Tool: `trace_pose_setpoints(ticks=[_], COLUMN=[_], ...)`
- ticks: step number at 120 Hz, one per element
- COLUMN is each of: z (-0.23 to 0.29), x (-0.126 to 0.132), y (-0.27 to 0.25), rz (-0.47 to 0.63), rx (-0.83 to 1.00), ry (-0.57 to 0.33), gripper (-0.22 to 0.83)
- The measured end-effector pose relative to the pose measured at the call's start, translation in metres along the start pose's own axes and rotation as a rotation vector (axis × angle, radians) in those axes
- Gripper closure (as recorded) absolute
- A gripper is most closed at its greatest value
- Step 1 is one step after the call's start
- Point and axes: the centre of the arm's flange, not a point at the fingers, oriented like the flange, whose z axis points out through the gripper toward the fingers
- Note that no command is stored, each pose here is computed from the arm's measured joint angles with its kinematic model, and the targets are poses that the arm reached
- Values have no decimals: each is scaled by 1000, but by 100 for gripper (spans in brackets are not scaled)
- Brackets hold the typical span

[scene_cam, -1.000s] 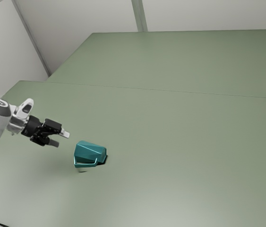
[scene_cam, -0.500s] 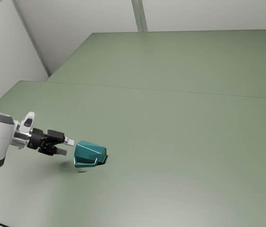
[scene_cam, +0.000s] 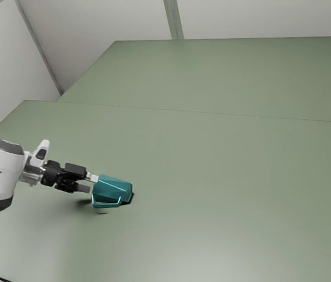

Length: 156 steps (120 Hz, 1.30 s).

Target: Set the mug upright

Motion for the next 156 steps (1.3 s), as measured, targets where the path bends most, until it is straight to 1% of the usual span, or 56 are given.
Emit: trace_pose_setpoints(ticks=[50,104,117,156], z=[22,37,40,40], x=[1,2,3,4], y=[4,15,19,20], rz=[22,43,49,55], rx=[-3,-20,-24,-25], ry=[-36,-54,-58,-55], gripper=[2,4,11,49])
